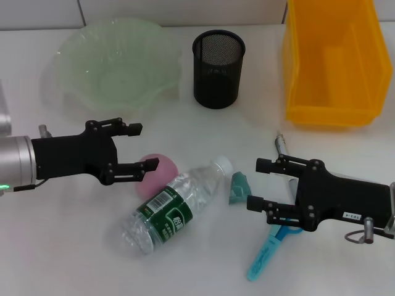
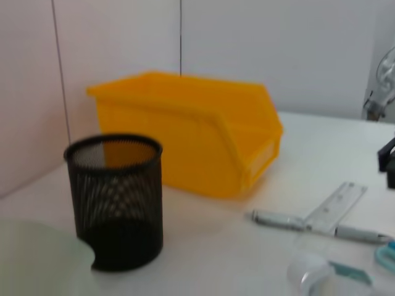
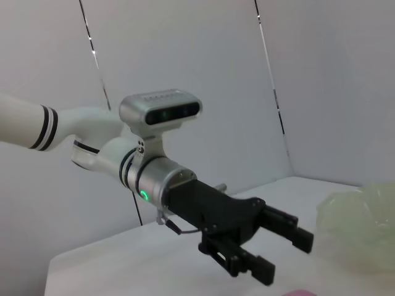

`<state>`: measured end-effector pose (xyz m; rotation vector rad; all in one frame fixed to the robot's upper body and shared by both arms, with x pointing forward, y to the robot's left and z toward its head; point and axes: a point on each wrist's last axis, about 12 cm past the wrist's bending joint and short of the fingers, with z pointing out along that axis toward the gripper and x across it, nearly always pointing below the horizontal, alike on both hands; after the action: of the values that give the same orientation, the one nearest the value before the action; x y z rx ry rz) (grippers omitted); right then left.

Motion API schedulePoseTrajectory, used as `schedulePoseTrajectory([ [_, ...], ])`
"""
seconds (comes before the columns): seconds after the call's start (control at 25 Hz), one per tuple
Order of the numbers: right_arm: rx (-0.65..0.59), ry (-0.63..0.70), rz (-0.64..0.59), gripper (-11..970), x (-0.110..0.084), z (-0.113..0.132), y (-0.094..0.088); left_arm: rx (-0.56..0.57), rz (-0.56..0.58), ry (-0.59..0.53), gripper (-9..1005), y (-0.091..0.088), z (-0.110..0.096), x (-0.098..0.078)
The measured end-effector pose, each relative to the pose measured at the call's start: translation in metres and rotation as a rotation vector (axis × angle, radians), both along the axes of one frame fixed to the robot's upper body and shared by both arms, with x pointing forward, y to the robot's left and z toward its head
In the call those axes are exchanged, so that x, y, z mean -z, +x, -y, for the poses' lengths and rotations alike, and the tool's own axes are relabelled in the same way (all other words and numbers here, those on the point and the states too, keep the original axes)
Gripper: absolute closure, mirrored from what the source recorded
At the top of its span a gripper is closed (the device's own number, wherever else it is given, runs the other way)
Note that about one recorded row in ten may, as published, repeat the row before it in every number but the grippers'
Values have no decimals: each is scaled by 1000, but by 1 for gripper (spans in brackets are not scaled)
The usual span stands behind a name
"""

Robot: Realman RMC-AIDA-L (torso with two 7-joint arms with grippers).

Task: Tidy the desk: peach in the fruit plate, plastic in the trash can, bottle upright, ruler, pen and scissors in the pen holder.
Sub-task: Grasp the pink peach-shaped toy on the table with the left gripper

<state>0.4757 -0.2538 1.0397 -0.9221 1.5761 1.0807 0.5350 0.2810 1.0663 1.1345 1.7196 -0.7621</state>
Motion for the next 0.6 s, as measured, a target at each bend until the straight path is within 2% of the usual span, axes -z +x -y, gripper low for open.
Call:
schedulePoseTrajectory([
  [0.16, 0, 1, -2, 207, 0, 0, 0, -10, -36, 40, 200, 4, 4, 4],
  [0.2, 0, 0, -2, 207, 0, 0, 0, 1, -66, 84, 200, 6, 10, 8],
  [0.32, 0, 0, -3, 208, 0, 0, 0, 9, -69, 96, 201, 6, 12, 9],
  [0.6, 3, 0, -3, 208, 0, 1, 1, 14, -67, 121, 309, 8, 15, 11],
])
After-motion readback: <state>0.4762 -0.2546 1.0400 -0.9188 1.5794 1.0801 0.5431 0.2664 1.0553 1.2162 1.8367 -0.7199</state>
